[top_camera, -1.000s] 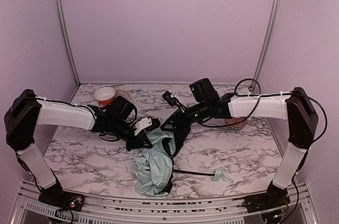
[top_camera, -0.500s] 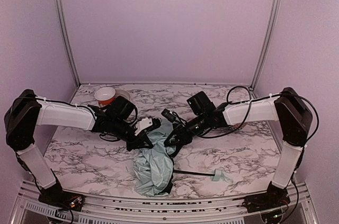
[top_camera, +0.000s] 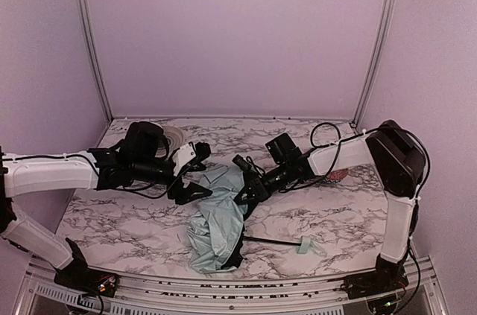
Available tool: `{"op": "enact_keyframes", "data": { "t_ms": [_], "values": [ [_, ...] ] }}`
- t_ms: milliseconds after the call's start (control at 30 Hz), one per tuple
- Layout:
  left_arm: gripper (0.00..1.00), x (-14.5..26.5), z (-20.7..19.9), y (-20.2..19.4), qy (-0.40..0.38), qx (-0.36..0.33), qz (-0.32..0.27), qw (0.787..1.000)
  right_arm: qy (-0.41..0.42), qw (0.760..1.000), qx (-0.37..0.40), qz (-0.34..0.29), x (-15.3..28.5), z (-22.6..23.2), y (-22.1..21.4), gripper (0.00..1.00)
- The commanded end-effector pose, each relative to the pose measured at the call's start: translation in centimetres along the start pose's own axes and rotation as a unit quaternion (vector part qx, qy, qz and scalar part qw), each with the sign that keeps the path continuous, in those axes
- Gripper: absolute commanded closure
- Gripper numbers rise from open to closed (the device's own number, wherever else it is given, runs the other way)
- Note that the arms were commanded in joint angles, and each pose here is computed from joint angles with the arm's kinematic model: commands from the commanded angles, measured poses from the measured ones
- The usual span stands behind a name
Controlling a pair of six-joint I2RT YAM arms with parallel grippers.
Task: Put away the umbrella
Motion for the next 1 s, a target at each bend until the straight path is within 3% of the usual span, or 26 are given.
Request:
{"op": "enact_keyframes", "data": {
  "t_ms": [0,133,233,400,600,667,733,833,967],
  "values": [
    [0.24,2.6,-6.5,1.7,-0.086,-0.132,-0.041,0.987,-0.02,0.999,-0.04,0.007,-0.4,-3.3,-0.5,1.0],
    [0.29,2.4,-11.0,-2.3,-0.159,-0.168,0.022,0.973,-0.018,0.998,-0.057,0.031,-1.4,-4.4,-2.0,1.0],
    [0.23,2.0,-12.5,-4.9,-0.192,-0.176,0.055,0.964,-0.016,0.997,-0.065,0.041,-1.7,-4.6,-2.9,1.0],
    [0.22,0.4,-12.3,-7.0,-0.18,-0.237,0.085,0.951,-0.016,0.997,-0.065,0.046,-1.8,-4.5,-3.2,1.0],
    [0.35,-2.4,-11.7,-6.5,-0.136,-0.28,0.064,0.948,-0.01,0.997,-0.056,0.052,-2.5,-3.8,-3.2,1.0],
    [0.41,-3.0,-11.2,-6.6,-0.12,-0.283,0.068,0.949,-0.008,0.997,-0.054,0.053,-2.6,-3.6,-3.1,1.0],
    [0.56,-3.6,-10.4,-7.1,-0.096,-0.287,0.076,0.95,-0.005,0.997,-0.053,0.054,-2.6,-3.3,-3.2,1.0],
    [1.0,-4.0,-9.3,-5.1,-0.052,-0.266,0.055,0.961,0.003,0.997,-0.047,0.059,-2.8,-2.7,-3.3,1.0],
    [1.0,-2.7,-9.9,-0.2,-0.064,-0.203,-0.03,0.977,0.019,0.996,-0.032,0.08,-3.7,-1.5,-3.9,1.0]
  ]
}}
Point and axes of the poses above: each gripper's point midway between its finger pads, its own x axis back along the fingers, its own z axis along the line the jaws close on, y = z × x, the point moved 1 cm from there along x, back along the fingers, and after that the axes turned 13 degrees about x, right-handed, at the moved point
